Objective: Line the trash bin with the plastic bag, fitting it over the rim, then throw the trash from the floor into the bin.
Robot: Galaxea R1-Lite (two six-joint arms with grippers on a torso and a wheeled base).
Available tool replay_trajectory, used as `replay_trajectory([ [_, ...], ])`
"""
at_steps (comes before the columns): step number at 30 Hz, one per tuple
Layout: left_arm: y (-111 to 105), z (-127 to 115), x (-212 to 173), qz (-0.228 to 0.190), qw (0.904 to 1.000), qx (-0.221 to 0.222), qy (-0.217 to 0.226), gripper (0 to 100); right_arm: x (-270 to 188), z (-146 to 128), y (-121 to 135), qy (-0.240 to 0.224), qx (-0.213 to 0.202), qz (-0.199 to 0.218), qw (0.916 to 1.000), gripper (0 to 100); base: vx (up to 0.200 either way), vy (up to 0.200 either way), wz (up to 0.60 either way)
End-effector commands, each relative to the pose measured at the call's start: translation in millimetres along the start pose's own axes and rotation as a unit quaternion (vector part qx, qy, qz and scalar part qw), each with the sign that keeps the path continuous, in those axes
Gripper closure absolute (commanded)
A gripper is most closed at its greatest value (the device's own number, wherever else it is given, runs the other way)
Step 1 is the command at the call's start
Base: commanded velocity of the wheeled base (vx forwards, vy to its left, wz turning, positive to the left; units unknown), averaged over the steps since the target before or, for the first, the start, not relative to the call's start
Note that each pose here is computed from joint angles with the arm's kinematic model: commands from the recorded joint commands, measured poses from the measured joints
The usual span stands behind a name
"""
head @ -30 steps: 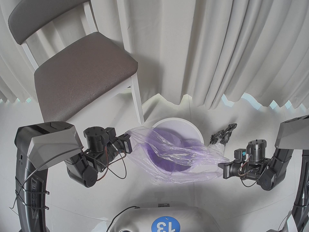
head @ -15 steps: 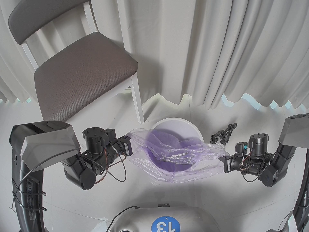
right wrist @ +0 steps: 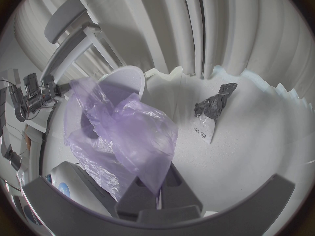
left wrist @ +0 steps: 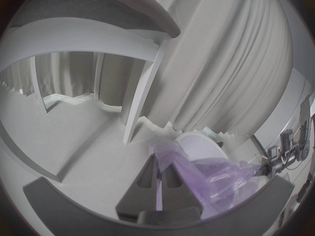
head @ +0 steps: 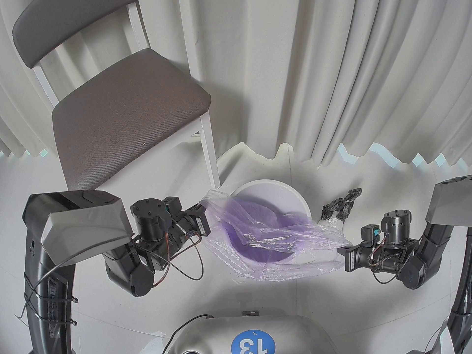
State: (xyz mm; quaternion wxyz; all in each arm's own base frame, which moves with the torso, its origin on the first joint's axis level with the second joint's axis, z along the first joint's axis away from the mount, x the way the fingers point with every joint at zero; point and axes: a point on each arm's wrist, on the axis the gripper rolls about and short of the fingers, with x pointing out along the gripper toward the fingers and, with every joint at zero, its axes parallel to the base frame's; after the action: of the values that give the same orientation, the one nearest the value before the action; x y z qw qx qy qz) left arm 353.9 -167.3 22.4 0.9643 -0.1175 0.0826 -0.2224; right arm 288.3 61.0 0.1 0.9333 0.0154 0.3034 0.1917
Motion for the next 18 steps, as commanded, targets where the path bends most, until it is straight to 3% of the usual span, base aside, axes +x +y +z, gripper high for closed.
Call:
replay_trajectory([
  [1, -3, -9, 3, -0.001, 1.0, 0.0, 0.008, 100, -19, 5, 3, -0.011, -0.012, -0.002, 0.9999, 100, 0.0, 0.0, 0.0],
  [10, 16, -4, 1, 0.024, 0.9997, -0.002, 0.003, 100, -57, 43, 15, -0.052, -0.053, 0.0, 0.9972, 100, 0.0, 0.0, 0.0],
  [14, 13, -4, 4, 0.019, 0.9998, -0.001, 0.001, 100, -75, 59, 20, -0.03, -0.066, 0.002, 0.9974, 100, 0.0, 0.0, 0.0],
  [18, 8, -5, 6, 0.012, 0.9999, 0.002, 0.002, 100, -77, 53, 21, 0.013, -0.081, 0.002, 0.9966, 100, 0.0, 0.0, 0.0],
])
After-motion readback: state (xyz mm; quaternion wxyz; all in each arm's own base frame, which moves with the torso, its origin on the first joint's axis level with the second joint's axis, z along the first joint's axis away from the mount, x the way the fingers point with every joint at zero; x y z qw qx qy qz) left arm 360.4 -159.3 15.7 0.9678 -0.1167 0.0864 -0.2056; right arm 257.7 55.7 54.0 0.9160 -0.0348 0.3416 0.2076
